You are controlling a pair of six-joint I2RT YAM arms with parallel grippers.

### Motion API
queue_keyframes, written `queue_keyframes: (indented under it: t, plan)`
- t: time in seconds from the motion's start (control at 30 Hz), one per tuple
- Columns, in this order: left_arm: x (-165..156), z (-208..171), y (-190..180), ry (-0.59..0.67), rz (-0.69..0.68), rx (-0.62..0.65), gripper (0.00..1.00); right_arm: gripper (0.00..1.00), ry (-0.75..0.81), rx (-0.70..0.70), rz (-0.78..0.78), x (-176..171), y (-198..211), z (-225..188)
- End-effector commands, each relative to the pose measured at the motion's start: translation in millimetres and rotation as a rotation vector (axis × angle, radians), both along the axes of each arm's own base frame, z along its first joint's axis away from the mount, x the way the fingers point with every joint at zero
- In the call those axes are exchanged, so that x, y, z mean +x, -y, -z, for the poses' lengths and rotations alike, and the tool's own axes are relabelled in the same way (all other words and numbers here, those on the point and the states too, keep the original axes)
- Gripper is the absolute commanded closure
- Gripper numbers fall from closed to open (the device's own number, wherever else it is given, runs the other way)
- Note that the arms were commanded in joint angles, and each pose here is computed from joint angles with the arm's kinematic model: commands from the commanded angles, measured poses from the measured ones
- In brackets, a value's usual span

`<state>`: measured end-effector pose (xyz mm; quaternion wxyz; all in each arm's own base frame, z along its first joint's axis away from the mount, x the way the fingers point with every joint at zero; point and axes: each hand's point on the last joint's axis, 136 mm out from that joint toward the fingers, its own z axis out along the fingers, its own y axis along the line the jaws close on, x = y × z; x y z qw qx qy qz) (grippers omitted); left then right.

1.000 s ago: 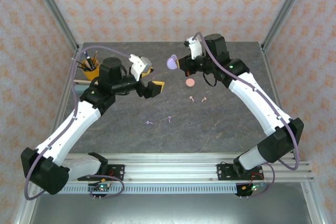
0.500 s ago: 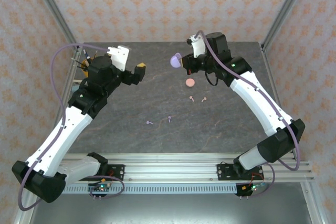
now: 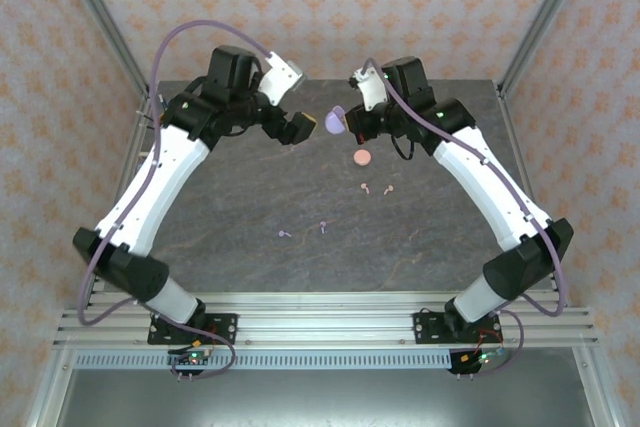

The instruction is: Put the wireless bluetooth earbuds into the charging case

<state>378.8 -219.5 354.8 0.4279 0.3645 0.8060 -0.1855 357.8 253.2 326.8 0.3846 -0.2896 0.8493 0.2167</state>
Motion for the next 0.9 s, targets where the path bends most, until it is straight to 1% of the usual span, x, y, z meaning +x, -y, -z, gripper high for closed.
queue_keyframes:
  t: [0.0,0.13,0.2,0.3,0.43,0.57,0.7,0.87]
  plan:
    - [-37.4,8.2,16.5,-0.160,0.185,-0.034,0.00,1.00,0.036,-0.065,-0.064,-8.4,-1.5,-8.1]
    - [-37.9,8.1,28.7,-0.198,0.245,-0.079,0.02,1.00,0.028,-0.092,-0.089,-9.1,-3.0,-5.9]
    - [-41.5,8.2,35.2,-0.237,0.289,-0.103,0.06,1.00,0.024,-0.103,-0.098,-7.9,-4.2,-3.8]
    - [-43.3,8.9,41.1,-0.274,0.323,-0.127,0.08,1.00,0.019,-0.108,-0.111,-6.2,-7.1,-0.5]
    - [-41.6,12.9,43.5,-0.289,0.331,-0.131,0.09,1.00,0.014,-0.101,-0.126,-7.5,-10.2,0.0]
    - [-41.0,20.3,45.3,-0.315,0.344,-0.127,0.12,1.00,0.018,-0.090,-0.136,-10.3,-11.2,-3.7]
    - [-38.0,26.4,48.3,-0.337,0.352,-0.132,0.13,1.00,0.029,-0.067,-0.151,-14.7,-13.9,-11.7]
    - [-35.5,25.3,52.7,-0.346,0.370,-0.149,0.19,1.00,0.025,-0.043,-0.172,-21.0,-20.2,-16.4]
